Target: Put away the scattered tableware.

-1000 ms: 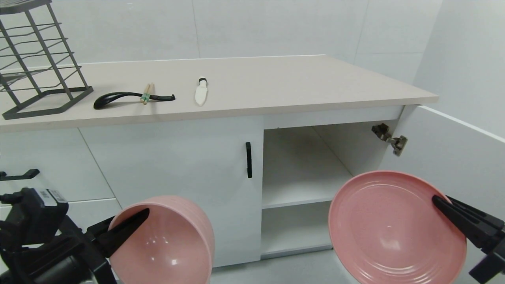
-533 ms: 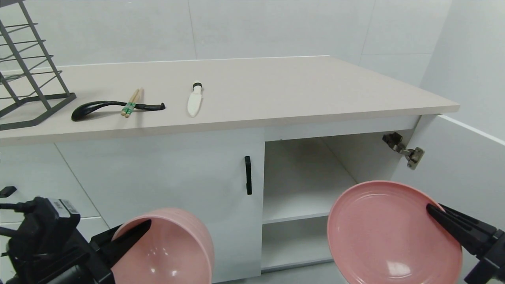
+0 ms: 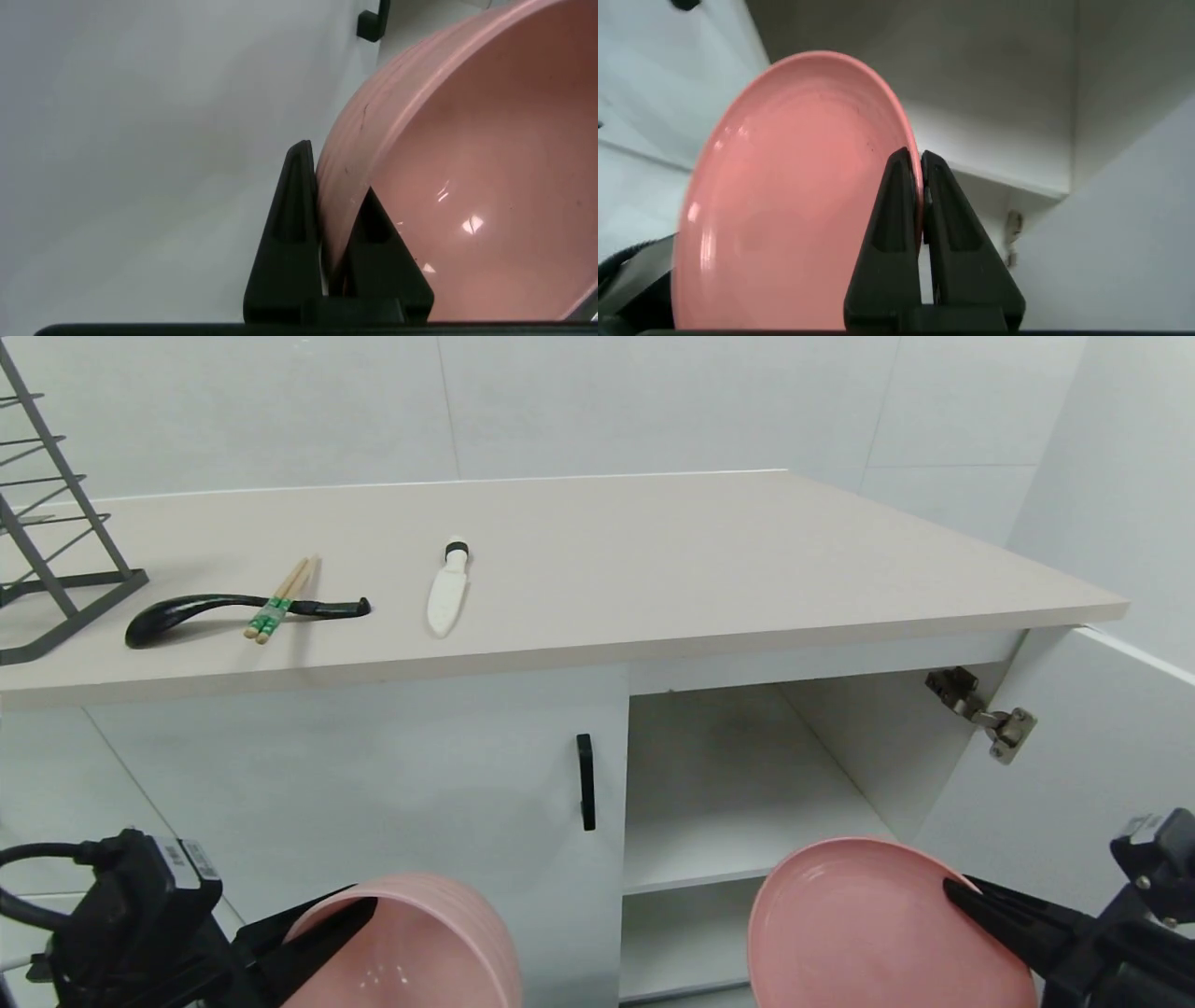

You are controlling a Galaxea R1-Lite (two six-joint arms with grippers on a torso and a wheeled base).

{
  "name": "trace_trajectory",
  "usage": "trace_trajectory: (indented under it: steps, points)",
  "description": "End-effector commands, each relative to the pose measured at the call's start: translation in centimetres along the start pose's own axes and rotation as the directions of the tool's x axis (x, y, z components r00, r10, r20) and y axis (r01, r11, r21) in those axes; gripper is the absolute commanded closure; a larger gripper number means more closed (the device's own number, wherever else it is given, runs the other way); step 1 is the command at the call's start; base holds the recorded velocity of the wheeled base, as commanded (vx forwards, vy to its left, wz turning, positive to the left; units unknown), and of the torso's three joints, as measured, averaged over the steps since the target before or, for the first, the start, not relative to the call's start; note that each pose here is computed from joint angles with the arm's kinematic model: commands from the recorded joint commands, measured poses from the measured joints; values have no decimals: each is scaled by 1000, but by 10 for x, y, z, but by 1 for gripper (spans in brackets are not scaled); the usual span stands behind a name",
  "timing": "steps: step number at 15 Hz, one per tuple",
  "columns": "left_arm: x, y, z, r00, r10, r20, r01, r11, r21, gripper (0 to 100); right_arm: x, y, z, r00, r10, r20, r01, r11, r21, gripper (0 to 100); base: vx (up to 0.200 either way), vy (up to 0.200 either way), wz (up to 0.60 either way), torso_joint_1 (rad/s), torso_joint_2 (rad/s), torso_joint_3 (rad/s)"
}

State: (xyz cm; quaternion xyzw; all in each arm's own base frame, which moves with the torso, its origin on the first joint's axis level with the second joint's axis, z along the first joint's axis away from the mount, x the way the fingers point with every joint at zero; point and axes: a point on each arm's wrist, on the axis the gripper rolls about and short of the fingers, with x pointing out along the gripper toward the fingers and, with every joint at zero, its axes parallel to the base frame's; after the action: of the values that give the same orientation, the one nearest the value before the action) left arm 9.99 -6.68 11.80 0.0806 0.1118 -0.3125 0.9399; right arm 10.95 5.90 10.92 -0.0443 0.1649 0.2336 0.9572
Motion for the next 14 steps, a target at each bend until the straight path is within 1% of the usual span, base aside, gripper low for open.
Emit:
trace_trajectory:
  steps: [1,3,4,5,6,7,9,10,11,14]
  points:
    - [1,-1,0,1000,-5,-3,5,1000,1,100,18,6,3,999,39,9,-40,998,58,100,0,0,0,0,0,0]
    - [1,-3,0,1000,-21,-6,21,1000,13,100,46,1,-3,999,-1,-39,4,997,79,100,0,0,0,0,0,0]
    - [1,-3,-1,1000,-21,-15,21,999,28,100,62,-5,-9,998,-34,-53,39,995,90,100,0,0,0,0,0,0]
    - [1,-3,-1,1000,-19,-9,19,999,33,100,84,-10,-15,998,-60,-26,63,993,102,100,0,-200,0,-2,2,-2]
    - [1,-3,0,1000,-20,-3,20,999,27,100,90,-13,-16,997,-71,-3,71,992,107,100,0,0,0,0,0,0]
    - [0,-3,0,1000,-19,0,19,999,26,100,100,-16,-23,996,-86,-22,88,990,112,100,0,0,0,0,0,0]
    - [0,-3,0,1000,-20,-3,20,999,27,100,98,-15,-21,996,-85,-10,86,990,110,100,0,0,0,0,0,0]
    - [0,-3,0,1000,-20,-3,20,999,29,100,95,-15,-16,996,-86,18,84,990,111,100,0,0,0,0,0,0]
    - [0,-2,0,1000,-18,0,18,999,27,100,94,-15,-15,996,-86,25,83,990,111,100,0,0,0,0,0,0]
    - [0,-2,0,1000,-16,1,16,1000,25,100,92,-21,-14,992,-123,30,119,987,111,100,0,0,0,0,0,0]
